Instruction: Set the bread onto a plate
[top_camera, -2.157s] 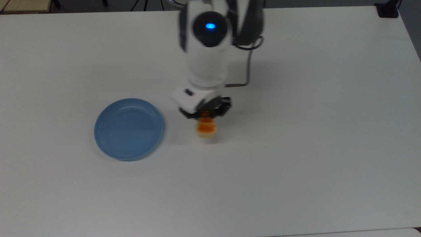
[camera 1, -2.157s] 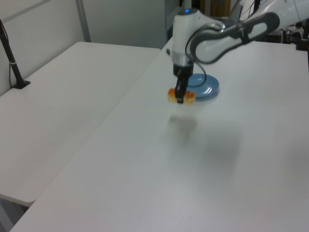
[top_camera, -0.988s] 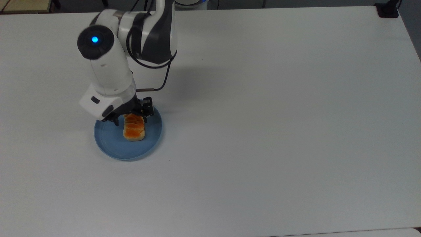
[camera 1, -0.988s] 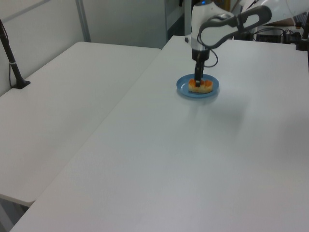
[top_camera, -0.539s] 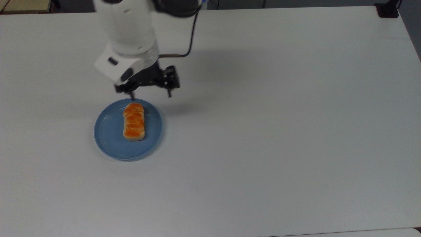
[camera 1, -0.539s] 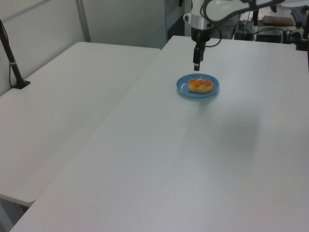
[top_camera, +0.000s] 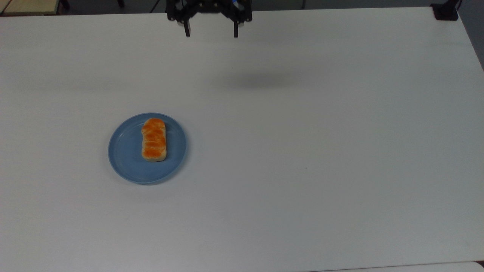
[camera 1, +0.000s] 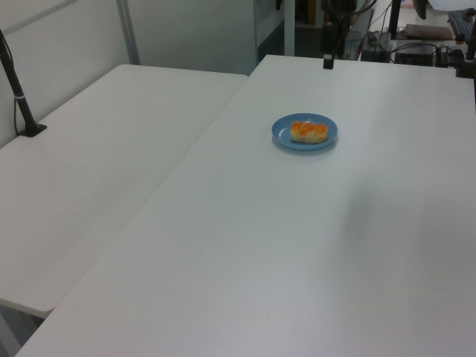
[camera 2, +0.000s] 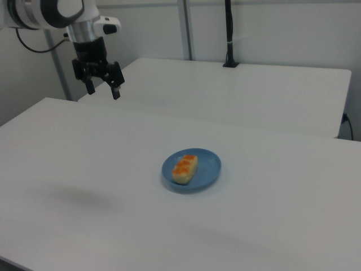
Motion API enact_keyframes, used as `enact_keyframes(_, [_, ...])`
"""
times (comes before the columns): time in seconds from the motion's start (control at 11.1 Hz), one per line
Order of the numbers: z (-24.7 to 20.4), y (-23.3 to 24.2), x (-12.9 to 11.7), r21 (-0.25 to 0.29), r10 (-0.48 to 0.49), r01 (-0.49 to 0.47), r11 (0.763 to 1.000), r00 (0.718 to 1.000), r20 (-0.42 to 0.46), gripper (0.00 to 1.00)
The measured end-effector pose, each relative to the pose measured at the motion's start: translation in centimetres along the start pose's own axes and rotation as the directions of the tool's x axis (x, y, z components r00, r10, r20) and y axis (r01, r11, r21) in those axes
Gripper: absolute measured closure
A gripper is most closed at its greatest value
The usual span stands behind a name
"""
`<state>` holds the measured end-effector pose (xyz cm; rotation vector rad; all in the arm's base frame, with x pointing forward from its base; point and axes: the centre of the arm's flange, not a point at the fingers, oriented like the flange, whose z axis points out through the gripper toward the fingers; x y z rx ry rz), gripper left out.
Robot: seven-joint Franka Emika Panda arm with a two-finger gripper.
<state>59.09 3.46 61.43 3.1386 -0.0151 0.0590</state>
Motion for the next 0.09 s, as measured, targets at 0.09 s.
enact_keyframes(0.09, [-0.73, 0.38, -0.49, 0.0, 0.007, -0.007, 1.0, 1.0, -0.009, 0.0])
